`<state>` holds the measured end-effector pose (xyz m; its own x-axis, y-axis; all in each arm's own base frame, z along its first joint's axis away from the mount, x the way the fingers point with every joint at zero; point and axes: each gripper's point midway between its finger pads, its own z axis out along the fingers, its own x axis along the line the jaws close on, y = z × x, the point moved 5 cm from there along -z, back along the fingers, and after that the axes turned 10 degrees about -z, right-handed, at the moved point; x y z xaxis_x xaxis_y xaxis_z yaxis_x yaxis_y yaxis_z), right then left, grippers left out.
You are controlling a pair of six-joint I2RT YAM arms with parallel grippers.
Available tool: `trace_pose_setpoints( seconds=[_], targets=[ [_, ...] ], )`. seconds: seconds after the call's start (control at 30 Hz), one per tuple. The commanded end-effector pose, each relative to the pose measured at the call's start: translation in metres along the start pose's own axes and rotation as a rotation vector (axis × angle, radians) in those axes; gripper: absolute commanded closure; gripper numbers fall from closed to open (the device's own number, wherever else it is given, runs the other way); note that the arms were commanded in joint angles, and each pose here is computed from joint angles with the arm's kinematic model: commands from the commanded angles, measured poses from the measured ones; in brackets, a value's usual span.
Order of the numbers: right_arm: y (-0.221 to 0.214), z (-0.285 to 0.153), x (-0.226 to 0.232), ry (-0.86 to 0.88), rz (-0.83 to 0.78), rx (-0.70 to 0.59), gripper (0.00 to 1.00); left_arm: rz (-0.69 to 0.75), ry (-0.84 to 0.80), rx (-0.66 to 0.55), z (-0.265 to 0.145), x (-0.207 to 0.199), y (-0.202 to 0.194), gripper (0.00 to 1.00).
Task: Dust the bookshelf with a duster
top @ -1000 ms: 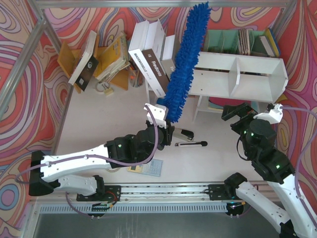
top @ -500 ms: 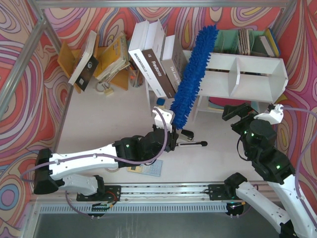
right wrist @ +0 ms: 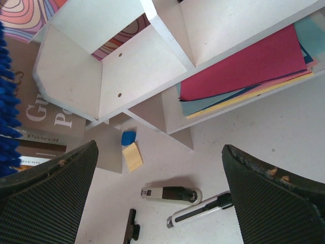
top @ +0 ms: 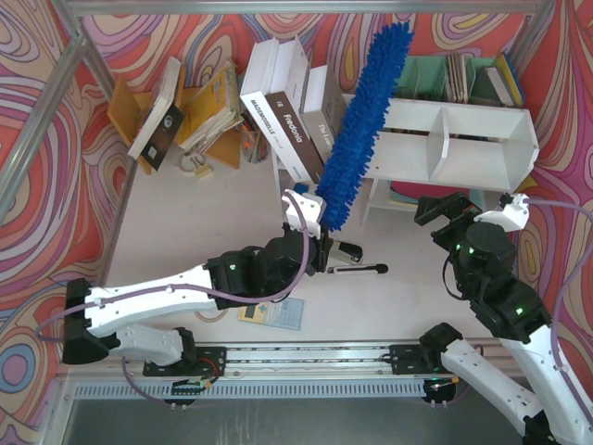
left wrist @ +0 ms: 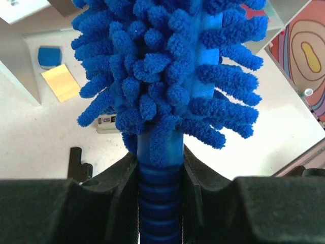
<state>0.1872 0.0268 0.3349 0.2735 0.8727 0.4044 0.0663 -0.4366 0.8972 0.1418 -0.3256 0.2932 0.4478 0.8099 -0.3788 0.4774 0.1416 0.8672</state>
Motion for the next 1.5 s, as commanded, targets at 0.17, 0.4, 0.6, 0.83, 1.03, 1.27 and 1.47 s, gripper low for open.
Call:
trace_pose_setpoints(
  seconds=[0.17, 0.4, 0.6, 0.83, 1.03, 1.27, 1.47],
  targets=[
    [0.004, -0.002, -0.003, -0.009, 0.001, -0.024, 0.05, 0.025, -0.072, -0.209, -0.036, 0.002, 0.068, 1.00],
    [0.003, -0.002, -0.004, -0.013, -0.001, -0.023, 0.05, 0.143, -0.119, -0.209, -0.054, 0.020, 0.065, 1.00],
    [-0.002, 0.001, -0.003, -0.010, 0.001, -0.008, 0.04, 0.101, -0.164, -0.241, -0.068, 0.038, 0.056, 1.00],
    [-0.004, 0.003, 0.000, -0.006, -0.003, 0.002, 0.05, 0.110, -0.257, -0.310, -0.095, 0.058, 0.051, 1.00],
    [-0.007, 0.005, 0.001, -0.005, 0.001, 0.013, 0.05, 0.124, -0.192, -0.355, -0.098, 0.082, 0.041, 1.00],
    [-0.010, 0.006, 0.000, -0.008, -0.003, 0.019, 0.05, 0.101, -0.112, -0.475, -0.095, 0.103, 0.038, 1.00],
    [-0.011, 0.007, 0.000, -0.007, -0.001, 0.023, 0.05, 0.181, -0.085, -0.537, -0.081, 0.107, 0.028, 1.00]
  ],
)
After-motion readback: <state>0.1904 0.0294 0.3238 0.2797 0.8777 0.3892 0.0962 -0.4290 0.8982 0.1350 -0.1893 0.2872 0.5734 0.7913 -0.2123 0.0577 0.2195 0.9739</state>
